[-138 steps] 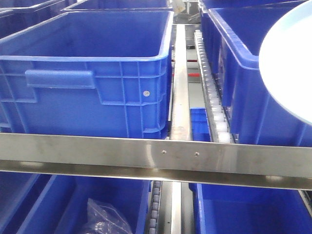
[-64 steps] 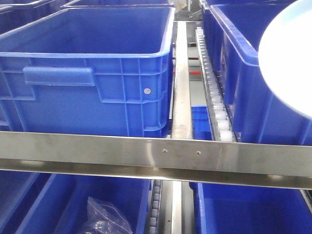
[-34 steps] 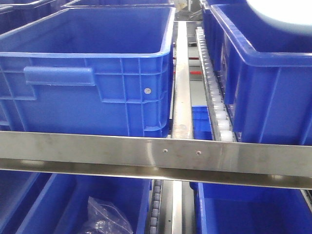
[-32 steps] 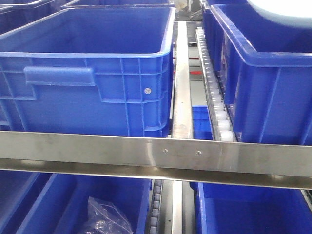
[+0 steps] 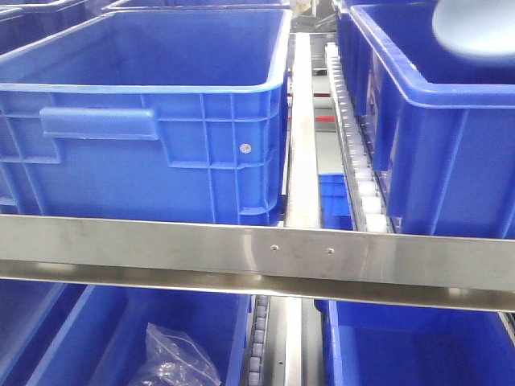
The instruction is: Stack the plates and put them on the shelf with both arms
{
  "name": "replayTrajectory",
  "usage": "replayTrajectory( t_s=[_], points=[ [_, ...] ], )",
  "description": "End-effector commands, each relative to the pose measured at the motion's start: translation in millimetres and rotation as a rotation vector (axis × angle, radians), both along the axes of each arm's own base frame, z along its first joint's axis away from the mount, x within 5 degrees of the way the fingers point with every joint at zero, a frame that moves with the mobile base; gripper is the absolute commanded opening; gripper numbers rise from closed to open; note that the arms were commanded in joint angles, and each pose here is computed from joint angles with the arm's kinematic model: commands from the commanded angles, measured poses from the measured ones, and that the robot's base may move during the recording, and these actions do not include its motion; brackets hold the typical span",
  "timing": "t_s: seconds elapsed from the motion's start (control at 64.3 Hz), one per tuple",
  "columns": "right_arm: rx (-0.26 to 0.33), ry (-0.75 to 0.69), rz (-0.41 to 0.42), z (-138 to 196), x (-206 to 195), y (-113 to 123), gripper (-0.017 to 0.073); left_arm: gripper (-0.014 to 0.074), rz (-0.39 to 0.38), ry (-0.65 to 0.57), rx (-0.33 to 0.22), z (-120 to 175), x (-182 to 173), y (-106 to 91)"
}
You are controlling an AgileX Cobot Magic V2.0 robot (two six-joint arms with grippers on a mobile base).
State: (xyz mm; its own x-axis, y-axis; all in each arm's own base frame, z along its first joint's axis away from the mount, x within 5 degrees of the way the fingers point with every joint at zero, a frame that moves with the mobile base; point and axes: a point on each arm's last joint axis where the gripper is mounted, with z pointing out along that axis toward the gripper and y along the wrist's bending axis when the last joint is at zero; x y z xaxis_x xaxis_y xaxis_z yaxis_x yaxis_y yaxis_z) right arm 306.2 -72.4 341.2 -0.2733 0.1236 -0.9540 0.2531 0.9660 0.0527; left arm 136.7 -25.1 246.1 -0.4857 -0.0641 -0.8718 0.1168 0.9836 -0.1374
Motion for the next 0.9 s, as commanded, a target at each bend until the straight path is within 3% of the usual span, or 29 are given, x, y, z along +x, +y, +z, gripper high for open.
replayTrajectory(
  t_s=[0.0,0.156,0.233,0.327,0.389,0.575,0.715,0.793,0.887],
  points=[
    [-0.039,-0.159,0.021,22.1,8.5,-1.4,0.0056,0.0083,0.006,-0.098,-0.029,15.7,5.7,-1.3],
    [-0.033,-0.145,0.028,7.1,22.2,-4.0,0.0097,0.0083,0.006,-0.098,-0.029,15.7,5.7,-1.3],
    [-0.036,-0.165,0.034,6.2,25.0,-4.1,0.0259,0.0083,0.006,-0.098,-0.029,15.7,5.7,-1.3],
    [-0.044,-0.207,0.041,10.9,24.9,-3.4,0.0558,0.0083,0.006,-0.098,-0.029,15.7,5.7,-1.3],
    [-0.047,-0.218,0.041,15.0,22.0,-2.7,0.0626,0.0083,0.006,-0.098,-0.029,15.7,5.7,-1.3],
    [-0.046,-0.190,0.029,33.0,-4.9,4.7,0.0573,0.0083,0.006,-0.098,-0.029,15.7,5.7,-1.3],
    [-0.056,-0.234,0.039,45.0,-47.5,17.9,0.0481,0.0083,0.006,-0.098,-0.029,15.7,5.7,-1.3],
    [-0.061,-0.259,0.042,43.2,-76.2,24.8,0.0393,0.0083,0.006,-0.098,-0.029,15.7,5.7,-1.3],
    [-0.075,-0.319,0.044,36.6,-123.4,34.9,0.0143,0.0083,0.006,-0.098,-0.029,15.7,5.7,-1.3]
  ],
)
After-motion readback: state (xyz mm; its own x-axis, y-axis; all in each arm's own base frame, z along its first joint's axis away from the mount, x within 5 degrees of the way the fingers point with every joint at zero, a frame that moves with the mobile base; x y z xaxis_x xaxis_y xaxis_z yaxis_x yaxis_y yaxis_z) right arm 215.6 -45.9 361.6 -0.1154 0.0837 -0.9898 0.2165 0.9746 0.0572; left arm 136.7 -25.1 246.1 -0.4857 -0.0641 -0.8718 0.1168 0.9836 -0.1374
